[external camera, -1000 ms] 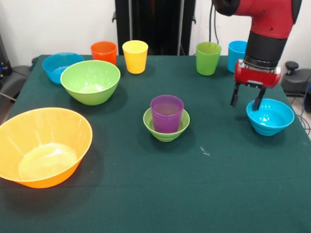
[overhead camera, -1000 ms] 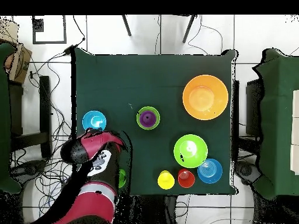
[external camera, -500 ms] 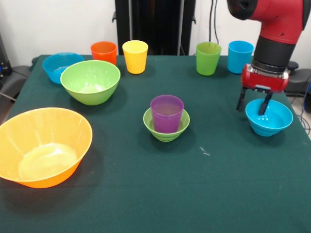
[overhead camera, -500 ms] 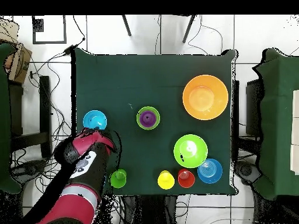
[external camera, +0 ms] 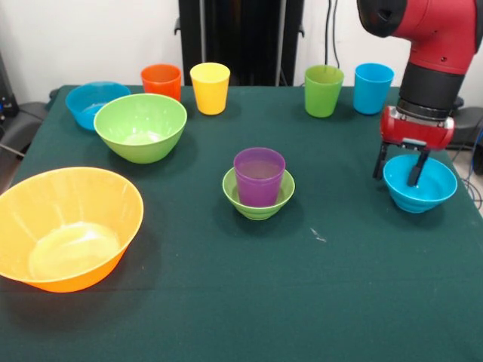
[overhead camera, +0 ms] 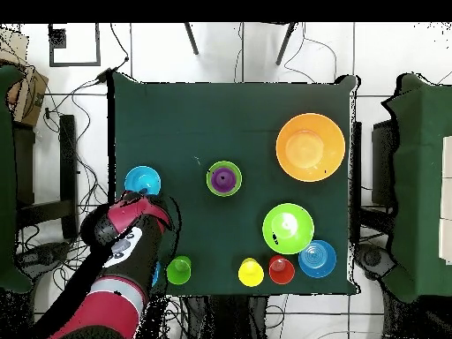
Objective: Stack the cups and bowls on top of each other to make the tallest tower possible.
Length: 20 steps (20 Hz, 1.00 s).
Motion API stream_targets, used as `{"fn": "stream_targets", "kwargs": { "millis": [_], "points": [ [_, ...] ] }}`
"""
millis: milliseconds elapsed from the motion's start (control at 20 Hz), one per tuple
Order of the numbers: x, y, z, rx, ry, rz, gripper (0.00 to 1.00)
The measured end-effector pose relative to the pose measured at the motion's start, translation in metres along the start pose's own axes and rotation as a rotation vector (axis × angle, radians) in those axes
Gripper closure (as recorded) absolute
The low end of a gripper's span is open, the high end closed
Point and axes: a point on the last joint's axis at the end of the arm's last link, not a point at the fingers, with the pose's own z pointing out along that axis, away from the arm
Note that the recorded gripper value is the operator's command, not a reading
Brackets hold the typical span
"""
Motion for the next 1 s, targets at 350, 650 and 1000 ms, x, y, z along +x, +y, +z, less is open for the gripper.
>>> {"fn": "stream_targets", "kwargs": {
  "millis": [350, 650, 1000],
  "points": [
    [-0.003, -0.005, 0.002, 0.003, 0.001, 0.01, 0.0],
    [-0.005, -0.007, 0.002, 0.004, 0.001, 0.014, 1.0],
    [-0.025, -0.002, -0.009, -0.019, -0.042, 0.032, 1.0]
  ]
}}
